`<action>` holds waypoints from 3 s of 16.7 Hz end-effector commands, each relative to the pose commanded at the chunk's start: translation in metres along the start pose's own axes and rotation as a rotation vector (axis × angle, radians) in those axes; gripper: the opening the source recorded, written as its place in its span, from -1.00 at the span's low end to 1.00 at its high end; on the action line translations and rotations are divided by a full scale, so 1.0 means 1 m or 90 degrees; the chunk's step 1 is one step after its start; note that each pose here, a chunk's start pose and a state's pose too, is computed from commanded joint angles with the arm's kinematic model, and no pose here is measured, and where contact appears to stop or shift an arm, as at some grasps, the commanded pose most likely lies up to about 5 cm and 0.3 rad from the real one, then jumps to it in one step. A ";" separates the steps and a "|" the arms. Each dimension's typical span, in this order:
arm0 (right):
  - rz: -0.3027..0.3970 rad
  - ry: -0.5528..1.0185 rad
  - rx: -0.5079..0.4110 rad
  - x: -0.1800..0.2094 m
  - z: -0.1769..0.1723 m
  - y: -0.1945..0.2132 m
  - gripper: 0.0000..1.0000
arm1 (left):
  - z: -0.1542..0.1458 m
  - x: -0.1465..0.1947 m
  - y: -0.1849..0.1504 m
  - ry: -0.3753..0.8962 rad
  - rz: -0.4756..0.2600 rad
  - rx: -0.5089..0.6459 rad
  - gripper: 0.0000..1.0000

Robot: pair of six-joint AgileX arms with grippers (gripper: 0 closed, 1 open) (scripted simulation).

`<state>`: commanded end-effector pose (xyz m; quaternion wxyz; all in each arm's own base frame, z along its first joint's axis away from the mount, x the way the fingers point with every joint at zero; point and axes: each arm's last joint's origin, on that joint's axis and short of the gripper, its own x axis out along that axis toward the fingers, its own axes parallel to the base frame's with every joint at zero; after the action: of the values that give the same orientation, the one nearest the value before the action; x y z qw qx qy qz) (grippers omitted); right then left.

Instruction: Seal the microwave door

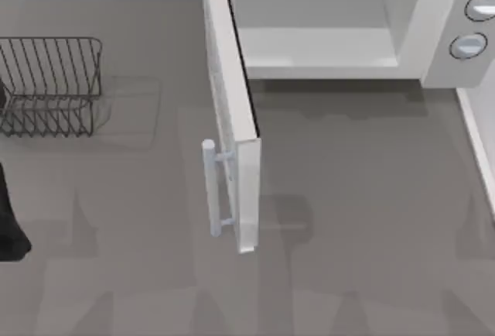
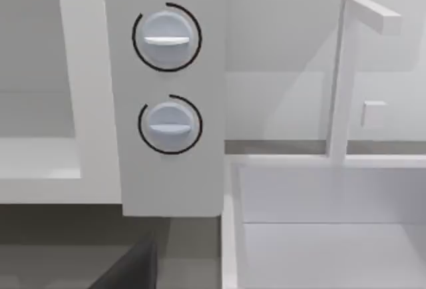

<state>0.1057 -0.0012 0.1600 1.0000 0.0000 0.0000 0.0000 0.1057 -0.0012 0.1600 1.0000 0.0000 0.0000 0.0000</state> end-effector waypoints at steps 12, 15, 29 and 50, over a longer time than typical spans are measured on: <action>0.000 0.000 0.000 0.000 0.000 0.000 1.00 | 0.038 0.015 -0.006 0.242 -0.067 0.085 1.00; 0.000 0.000 0.000 0.000 0.000 0.000 1.00 | 0.058 0.031 -0.011 0.376 -0.126 0.135 1.00; 0.000 0.000 0.000 0.000 0.000 0.000 1.00 | 0.159 0.179 -0.093 0.707 -0.635 0.378 1.00; 0.000 0.000 0.000 0.000 0.000 0.000 1.00 | 0.185 0.215 -0.156 0.545 -0.809 0.463 1.00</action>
<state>0.1057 -0.0012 0.1600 1.0000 0.0000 0.0000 0.0000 0.3210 -0.1577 0.3453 0.6615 0.3219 0.3782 -0.5620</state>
